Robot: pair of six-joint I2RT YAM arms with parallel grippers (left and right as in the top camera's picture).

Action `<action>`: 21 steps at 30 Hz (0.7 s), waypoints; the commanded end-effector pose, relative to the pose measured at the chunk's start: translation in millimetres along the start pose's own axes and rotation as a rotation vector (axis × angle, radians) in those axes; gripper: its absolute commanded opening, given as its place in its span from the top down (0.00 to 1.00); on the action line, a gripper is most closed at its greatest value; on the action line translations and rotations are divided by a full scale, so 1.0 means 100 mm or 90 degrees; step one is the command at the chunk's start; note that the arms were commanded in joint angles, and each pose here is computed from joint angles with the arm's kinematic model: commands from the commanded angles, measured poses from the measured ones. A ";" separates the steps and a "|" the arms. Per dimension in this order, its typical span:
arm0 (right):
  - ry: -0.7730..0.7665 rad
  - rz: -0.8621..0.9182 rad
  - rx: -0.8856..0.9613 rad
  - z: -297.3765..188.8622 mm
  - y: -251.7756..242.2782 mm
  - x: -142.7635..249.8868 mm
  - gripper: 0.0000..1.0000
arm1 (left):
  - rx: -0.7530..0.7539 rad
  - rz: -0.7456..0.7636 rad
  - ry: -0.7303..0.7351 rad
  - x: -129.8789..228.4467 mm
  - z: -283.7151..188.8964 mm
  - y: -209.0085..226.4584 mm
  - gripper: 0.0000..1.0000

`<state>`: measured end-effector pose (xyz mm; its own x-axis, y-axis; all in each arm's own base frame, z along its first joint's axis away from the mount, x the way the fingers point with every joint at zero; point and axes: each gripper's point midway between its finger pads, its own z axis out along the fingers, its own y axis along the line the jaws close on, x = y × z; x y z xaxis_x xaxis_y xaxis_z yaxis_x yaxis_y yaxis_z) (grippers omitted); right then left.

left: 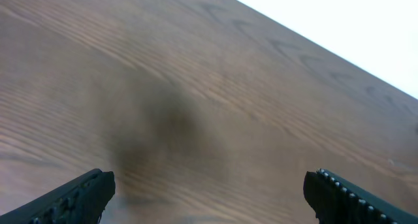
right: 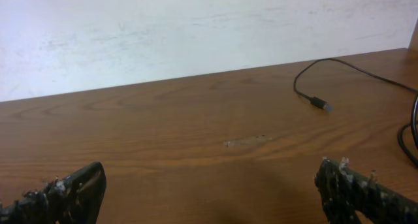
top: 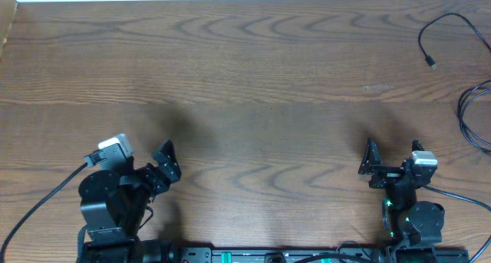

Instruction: Untangle cables

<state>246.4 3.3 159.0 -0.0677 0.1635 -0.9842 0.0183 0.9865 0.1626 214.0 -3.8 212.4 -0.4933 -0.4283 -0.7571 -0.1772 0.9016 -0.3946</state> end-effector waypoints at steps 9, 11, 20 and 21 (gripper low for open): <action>-0.002 0.002 0.006 0.00 -0.03 0.00 0.01 | 0.018 0.049 0.020 0.26 0.29 0.09 0.02; -0.003 0.002 0.006 0.00 -0.03 0.00 0.01 | 0.044 0.055 0.012 0.32 0.41 0.07 0.02; -0.002 0.002 0.006 0.00 -0.03 0.00 0.01 | 0.158 0.100 -0.084 0.36 0.72 -0.09 0.02; -0.002 0.002 0.006 0.00 -0.03 0.00 0.01 | 0.165 0.114 -0.099 0.34 0.71 -0.12 0.02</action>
<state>246.3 3.3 159.0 -0.0673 0.1635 -0.9842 0.0182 0.9865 0.1626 259.7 -25.1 150.0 -0.3866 -0.3258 -0.8628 0.0652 0.9235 -0.3779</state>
